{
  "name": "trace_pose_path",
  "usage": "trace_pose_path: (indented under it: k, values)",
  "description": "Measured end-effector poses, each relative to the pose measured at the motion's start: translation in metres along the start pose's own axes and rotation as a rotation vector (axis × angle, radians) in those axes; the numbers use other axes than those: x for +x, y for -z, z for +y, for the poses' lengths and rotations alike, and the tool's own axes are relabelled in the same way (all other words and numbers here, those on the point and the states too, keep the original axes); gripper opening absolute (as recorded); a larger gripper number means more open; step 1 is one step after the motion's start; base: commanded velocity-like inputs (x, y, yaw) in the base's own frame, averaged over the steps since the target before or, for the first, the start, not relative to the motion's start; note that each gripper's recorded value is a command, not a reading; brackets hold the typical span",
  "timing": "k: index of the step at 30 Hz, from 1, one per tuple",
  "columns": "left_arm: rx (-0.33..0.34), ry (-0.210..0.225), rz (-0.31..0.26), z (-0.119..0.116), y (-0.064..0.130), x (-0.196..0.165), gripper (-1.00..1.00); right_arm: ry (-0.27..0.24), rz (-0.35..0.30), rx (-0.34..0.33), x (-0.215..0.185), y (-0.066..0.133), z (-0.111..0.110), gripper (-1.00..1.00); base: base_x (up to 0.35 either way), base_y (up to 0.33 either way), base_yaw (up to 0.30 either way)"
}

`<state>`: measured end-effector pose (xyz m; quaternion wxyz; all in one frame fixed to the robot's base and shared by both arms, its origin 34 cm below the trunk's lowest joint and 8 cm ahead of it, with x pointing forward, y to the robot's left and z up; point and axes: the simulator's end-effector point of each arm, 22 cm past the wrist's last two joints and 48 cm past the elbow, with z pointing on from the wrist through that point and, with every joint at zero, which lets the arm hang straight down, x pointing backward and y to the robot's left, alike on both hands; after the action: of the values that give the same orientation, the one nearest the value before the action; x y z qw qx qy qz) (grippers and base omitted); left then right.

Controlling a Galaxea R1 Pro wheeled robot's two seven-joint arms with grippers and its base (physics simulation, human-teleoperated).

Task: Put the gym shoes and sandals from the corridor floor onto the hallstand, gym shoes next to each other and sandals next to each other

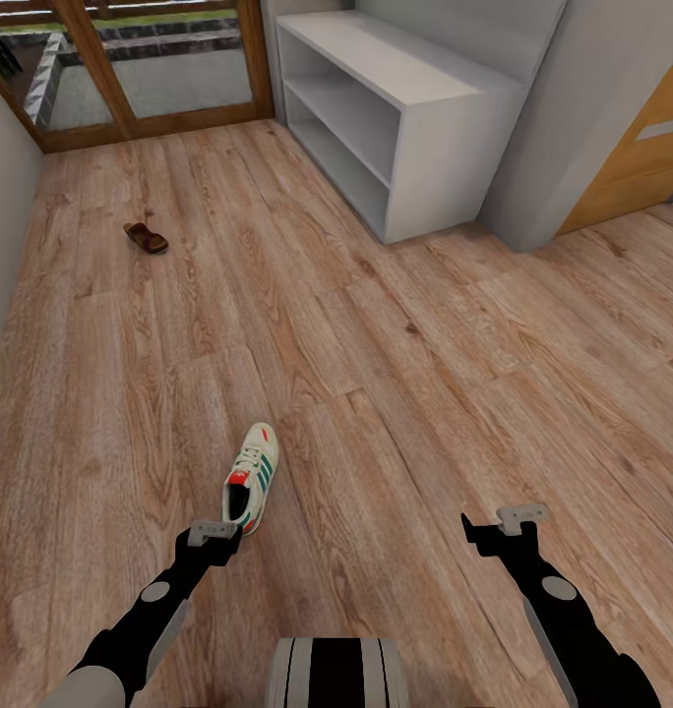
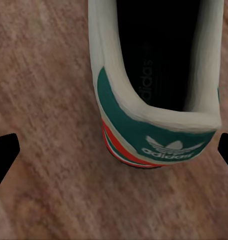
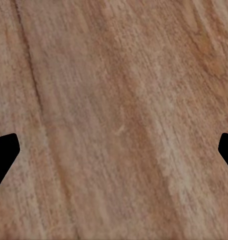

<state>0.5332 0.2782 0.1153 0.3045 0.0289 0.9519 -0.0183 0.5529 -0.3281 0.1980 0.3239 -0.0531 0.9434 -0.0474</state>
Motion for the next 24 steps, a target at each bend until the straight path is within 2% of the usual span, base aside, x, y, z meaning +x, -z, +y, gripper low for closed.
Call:
trace_pose_path:
  k: [12,24]
  values:
    - [0.006,0.002,0.001,-0.0048,0.0001,0.0012,1.0,0.0,0.0,0.0,0.0,0.0,-0.0001,1.0,0.005,0.001,0.0]
    - [0.009,0.001,0.003,-0.0065,0.0002,0.002,1.0,0.0,0.0,0.0,0.0,0.0,-0.0001,1.0,0.073,-0.023,0.0]
